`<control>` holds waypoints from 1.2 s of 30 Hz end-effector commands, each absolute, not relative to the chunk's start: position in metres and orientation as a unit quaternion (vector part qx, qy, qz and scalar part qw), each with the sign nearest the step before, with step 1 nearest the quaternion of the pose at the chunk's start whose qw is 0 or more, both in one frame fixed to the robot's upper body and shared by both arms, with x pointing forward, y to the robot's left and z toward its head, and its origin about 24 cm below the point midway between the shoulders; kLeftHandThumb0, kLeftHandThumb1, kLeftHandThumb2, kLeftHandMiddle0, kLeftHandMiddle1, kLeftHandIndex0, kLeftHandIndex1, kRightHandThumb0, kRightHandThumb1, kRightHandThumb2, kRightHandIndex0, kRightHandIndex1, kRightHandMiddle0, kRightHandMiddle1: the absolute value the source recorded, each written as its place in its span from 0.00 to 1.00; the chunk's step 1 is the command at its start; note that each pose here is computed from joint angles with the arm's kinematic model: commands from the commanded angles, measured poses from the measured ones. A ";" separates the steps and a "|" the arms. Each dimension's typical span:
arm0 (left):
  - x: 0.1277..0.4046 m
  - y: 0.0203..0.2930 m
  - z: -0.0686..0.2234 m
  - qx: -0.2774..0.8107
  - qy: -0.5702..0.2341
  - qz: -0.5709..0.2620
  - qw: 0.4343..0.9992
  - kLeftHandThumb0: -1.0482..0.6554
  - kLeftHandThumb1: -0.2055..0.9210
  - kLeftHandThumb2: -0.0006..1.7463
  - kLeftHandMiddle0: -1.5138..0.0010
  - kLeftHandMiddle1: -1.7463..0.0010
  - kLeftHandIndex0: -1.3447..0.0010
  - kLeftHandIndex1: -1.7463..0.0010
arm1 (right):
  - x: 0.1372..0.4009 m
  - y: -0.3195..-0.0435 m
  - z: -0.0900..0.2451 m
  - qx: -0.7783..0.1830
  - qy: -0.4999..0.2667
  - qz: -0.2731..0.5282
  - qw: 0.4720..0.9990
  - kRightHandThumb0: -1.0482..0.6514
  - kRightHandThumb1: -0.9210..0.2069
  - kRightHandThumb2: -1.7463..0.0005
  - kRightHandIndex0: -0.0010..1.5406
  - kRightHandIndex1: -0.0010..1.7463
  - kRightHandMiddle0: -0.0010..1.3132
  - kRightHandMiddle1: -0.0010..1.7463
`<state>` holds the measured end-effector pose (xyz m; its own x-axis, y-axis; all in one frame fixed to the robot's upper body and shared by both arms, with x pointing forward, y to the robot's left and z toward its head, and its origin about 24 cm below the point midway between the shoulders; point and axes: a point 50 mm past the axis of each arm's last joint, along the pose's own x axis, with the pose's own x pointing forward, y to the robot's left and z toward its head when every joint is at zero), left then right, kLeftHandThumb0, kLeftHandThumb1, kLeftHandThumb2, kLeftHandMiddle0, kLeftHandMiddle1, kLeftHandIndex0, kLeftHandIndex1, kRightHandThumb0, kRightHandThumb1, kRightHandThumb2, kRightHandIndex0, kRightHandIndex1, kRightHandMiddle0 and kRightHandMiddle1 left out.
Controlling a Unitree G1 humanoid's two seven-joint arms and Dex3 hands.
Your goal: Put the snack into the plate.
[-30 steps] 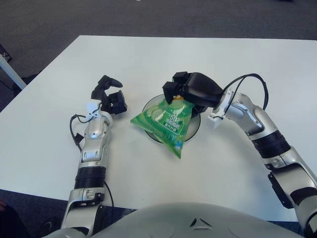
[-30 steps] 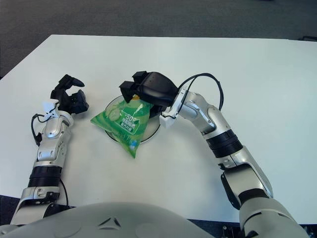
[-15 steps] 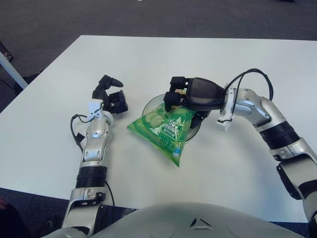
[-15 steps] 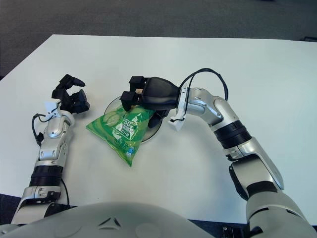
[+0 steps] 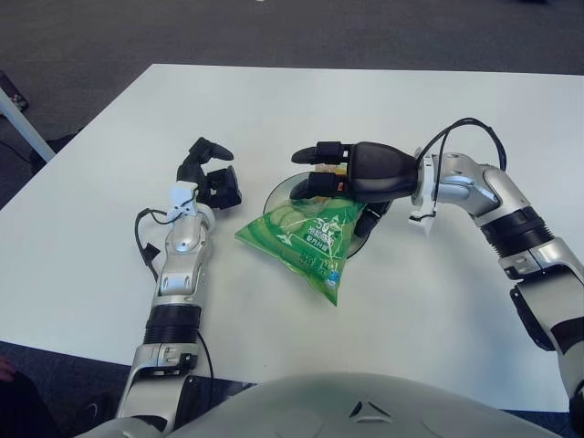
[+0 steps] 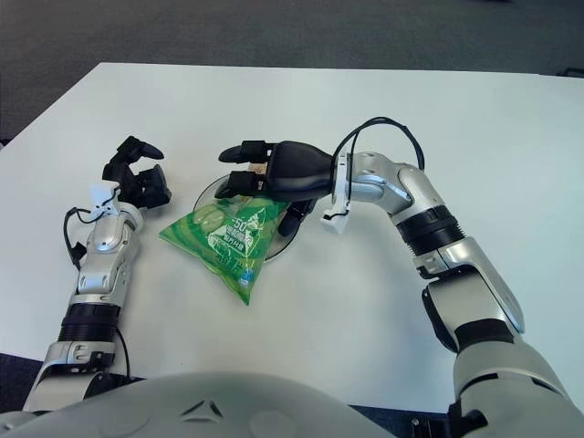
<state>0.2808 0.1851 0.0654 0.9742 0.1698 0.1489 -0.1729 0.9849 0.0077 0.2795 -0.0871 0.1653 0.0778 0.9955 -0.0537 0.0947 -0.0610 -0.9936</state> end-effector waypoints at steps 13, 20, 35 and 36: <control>0.261 0.174 0.018 -0.011 0.011 0.094 0.995 0.31 0.38 0.82 0.12 0.00 0.49 0.00 | 0.291 -0.095 0.183 -0.567 -0.491 0.483 0.451 0.10 0.18 0.69 0.00 0.00 0.00 0.03; 0.260 0.175 0.016 -0.020 0.022 0.095 0.995 0.31 0.38 0.83 0.12 0.00 0.48 0.00 | 0.296 -0.102 0.197 -0.567 -0.480 0.483 0.464 0.09 0.22 0.71 0.00 0.00 0.00 0.10; 0.260 0.177 0.015 -0.046 0.009 0.080 0.996 0.33 0.45 0.77 0.13 0.00 0.53 0.00 | 0.302 -0.117 0.216 -0.570 -0.444 0.488 0.489 0.10 0.25 0.66 0.00 0.00 0.00 0.07; 0.260 0.177 0.015 -0.047 0.008 0.079 0.996 0.33 0.45 0.77 0.13 0.00 0.53 0.00 | 0.303 -0.121 0.219 -0.571 -0.441 0.484 0.494 0.10 0.25 0.66 0.00 0.00 0.00 0.06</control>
